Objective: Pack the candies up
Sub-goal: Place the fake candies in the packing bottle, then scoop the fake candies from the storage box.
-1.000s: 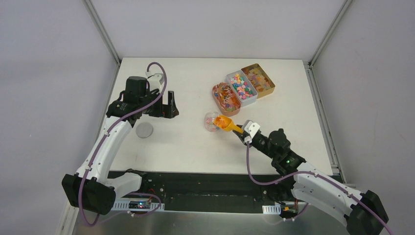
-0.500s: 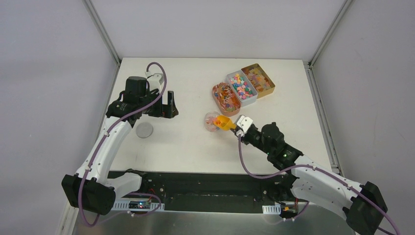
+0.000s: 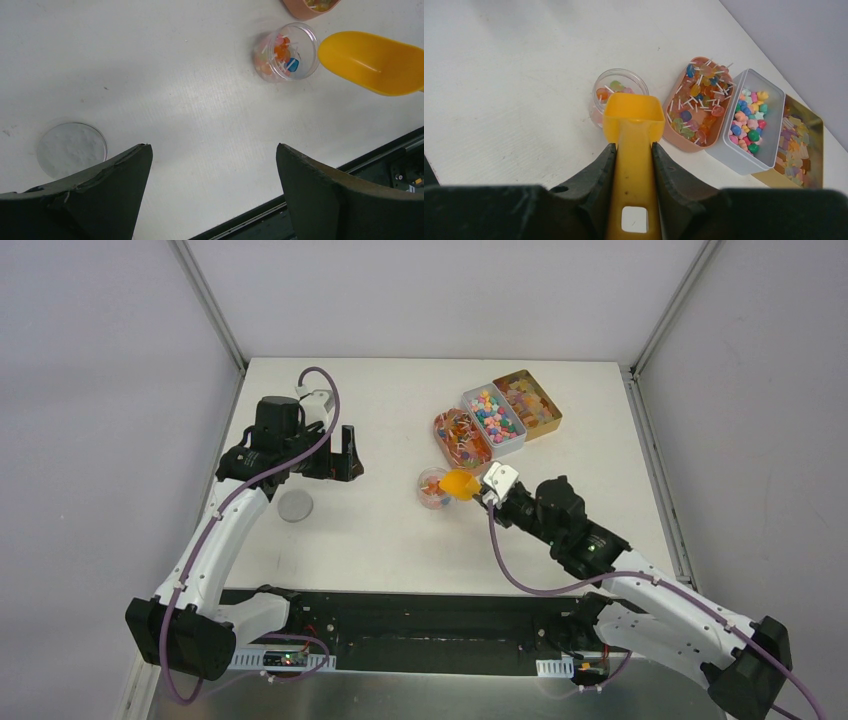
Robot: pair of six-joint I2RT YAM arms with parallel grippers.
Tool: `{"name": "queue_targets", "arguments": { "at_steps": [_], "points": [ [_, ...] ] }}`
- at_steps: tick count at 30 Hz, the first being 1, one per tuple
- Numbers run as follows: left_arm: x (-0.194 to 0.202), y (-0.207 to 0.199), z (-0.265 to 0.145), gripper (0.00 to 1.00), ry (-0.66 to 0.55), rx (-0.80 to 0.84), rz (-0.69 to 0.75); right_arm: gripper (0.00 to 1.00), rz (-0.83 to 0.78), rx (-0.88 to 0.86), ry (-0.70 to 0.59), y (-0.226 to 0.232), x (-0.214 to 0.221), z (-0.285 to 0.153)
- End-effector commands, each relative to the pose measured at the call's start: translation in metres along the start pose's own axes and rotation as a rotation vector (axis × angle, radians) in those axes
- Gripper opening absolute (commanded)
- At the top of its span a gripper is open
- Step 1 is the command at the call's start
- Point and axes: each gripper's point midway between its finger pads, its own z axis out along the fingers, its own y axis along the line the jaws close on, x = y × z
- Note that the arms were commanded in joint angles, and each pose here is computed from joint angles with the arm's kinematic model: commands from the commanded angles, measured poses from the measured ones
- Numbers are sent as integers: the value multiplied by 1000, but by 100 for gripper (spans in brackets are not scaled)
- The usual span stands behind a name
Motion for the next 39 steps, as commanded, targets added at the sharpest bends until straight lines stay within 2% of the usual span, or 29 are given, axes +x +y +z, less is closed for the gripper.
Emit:
{"name": "queue_targets", "arguments": {
  "at_steps": [1, 13, 19, 27, 35, 39],
  "points": [
    [-11, -2, -10, 99, -55, -4, 33, 0, 13, -45, -17, -1, -32, -9],
    [-13, 3, -14, 99, -76, -35, 35, 0, 95, -134, 206, 1, -43, -6],
    [-14, 6, -17, 99, -91, -56, 38, 0, 140, -64, 255, -15, -52, -3],
    [-18, 5, -23, 99, -118, -66, 36, 0, 138, 174, 248, -72, -57, 8],
    [-18, 2, -25, 99, -124, -47, 40, 0, 179, 368, 267, -156, -39, 31],
    [-17, 1, -25, 99, -124, -46, 38, 0, 194, 427, 333, -190, -19, 44]
  ]
}}
